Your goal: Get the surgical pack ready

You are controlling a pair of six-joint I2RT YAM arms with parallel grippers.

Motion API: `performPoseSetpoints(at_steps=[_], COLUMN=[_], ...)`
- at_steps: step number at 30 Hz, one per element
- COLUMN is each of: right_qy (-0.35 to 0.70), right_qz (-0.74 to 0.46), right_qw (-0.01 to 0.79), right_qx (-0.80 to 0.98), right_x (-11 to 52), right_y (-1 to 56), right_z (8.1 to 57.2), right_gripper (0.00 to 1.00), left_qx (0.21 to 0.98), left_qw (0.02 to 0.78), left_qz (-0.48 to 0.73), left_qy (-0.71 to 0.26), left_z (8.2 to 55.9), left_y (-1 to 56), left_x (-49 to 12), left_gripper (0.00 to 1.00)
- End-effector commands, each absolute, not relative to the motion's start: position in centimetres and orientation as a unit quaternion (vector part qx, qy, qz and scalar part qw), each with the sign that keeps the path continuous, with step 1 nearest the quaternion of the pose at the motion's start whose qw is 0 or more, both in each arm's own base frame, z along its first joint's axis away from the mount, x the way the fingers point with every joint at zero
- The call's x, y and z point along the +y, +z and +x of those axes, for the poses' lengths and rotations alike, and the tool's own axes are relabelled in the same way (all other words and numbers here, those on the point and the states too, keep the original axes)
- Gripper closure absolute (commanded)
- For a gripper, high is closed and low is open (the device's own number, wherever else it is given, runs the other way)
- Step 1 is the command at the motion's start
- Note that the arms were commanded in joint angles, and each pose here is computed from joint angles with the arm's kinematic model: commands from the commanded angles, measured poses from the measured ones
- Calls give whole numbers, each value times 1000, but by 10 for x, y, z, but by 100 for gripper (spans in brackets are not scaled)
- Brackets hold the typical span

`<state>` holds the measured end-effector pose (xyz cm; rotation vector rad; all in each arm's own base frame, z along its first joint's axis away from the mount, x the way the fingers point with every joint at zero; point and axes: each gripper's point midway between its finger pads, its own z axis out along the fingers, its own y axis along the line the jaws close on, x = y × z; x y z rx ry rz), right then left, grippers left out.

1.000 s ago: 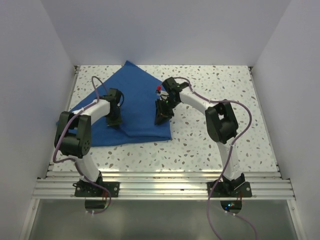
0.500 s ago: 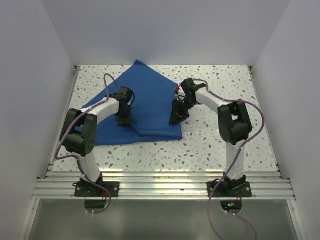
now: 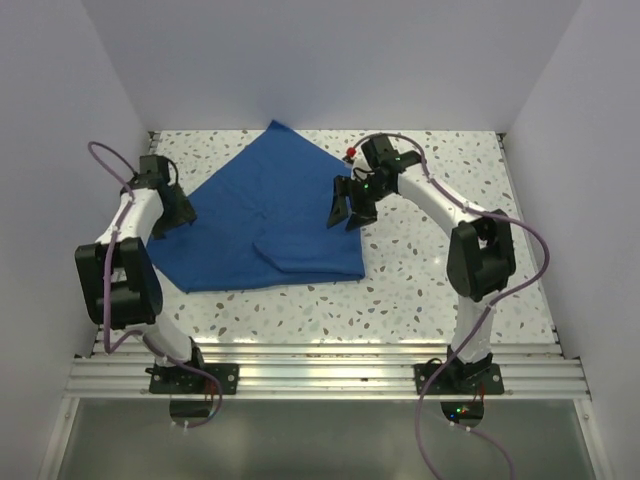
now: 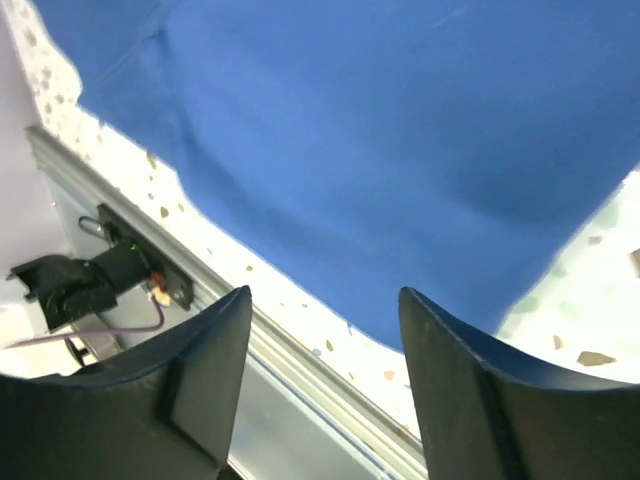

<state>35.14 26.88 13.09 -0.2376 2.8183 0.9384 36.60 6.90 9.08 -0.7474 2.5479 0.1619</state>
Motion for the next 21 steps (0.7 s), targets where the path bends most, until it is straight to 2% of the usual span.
performPoseSetpoints(at_steps=[1, 4, 8, 12, 21], right_qy=[352, 378, 391, 386, 357], right_qz=[-114, -125, -124, -129, -138], right_qw=[98, 99, 108, 108, 105], right_qx=[924, 912, 906, 907, 918], right_x=[289, 296, 293, 284, 269], right_y=[161, 165, 162, 154, 144], right_z=[321, 301, 289, 276, 268], right_gripper=[35, 30, 25, 20, 17], left_qx=[907, 903, 898, 900, 907], left_qw=[250, 238, 236, 236, 193], left_qz=[-324, -328, -338, -328, -312], left_qy=[96, 141, 154, 165, 206], left_z=[364, 363, 360, 371, 372], left_y=[83, 70, 58, 47, 12], left_x=[116, 152, 189, 205, 224], left_gripper=[28, 29, 28, 27, 26])
